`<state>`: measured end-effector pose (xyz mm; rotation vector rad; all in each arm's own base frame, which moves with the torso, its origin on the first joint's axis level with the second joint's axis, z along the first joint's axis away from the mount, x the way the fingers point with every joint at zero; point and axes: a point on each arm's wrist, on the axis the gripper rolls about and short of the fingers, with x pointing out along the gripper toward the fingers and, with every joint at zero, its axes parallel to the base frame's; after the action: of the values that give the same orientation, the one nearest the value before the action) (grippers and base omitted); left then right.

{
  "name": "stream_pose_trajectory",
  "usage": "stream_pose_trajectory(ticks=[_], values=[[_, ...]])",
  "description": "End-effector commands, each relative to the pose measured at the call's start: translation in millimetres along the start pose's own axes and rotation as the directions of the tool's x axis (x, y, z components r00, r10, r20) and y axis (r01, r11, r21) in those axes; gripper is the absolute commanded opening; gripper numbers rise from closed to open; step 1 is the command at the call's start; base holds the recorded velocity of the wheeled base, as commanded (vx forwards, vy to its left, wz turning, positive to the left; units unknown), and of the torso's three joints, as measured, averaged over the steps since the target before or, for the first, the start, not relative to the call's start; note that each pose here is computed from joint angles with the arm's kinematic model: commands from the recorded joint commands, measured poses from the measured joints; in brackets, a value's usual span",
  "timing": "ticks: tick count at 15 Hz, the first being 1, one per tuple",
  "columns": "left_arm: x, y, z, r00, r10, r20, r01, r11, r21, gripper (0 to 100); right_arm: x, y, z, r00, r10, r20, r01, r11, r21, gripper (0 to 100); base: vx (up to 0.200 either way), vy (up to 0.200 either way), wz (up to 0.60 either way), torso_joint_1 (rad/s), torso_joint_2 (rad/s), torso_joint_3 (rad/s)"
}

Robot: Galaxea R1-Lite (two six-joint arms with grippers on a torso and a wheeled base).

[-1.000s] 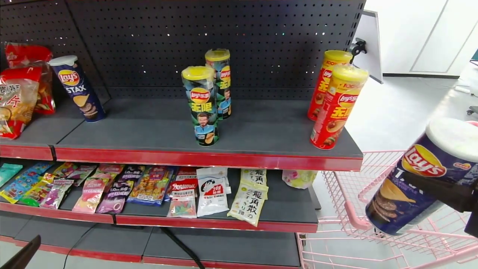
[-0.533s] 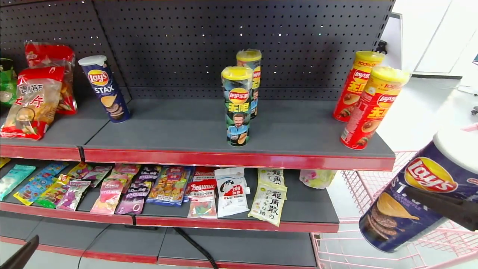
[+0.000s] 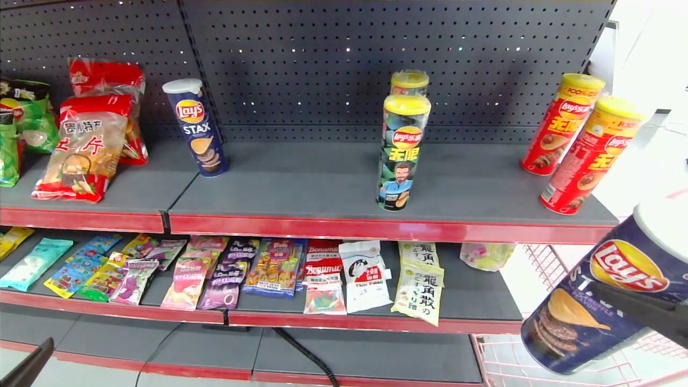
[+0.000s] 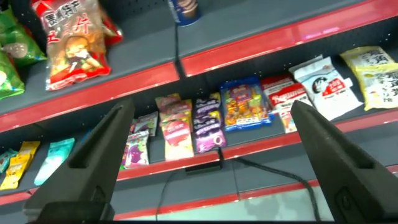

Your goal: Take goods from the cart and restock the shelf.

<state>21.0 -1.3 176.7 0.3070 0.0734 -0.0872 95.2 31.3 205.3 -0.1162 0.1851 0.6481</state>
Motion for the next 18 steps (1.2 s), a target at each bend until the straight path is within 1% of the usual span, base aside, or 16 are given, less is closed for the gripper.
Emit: stream_pose_trajectory(ticks=[1,10,18], values=[[0,0.1,0.4,1.000,0.001,0.001,-0.001,1.000,0.000,100,-1,1,-2,1.000,0.001,-0.001,-0.001,1.000,0.000,0,0.000,0.200,0.00,0.002,0.00,0.007],[1,-0.4,-1.0,1.000,-0.002,-0.007,0.002,1.000,0.002,100,-3,3,-11,1.000,0.004,-0.019,-0.004,1.000,0.006,0,0.000,0.200,0.00,0.002,0.00,0.003],[1,-1.0,-2.6,1.000,-0.006,-0.009,0.006,1.000,0.003,100,-4,3,-13,1.000,0.004,-0.020,-0.004,1.000,0.005,0,0.000,0.200,0.00,0.002,0.01,0.001]])
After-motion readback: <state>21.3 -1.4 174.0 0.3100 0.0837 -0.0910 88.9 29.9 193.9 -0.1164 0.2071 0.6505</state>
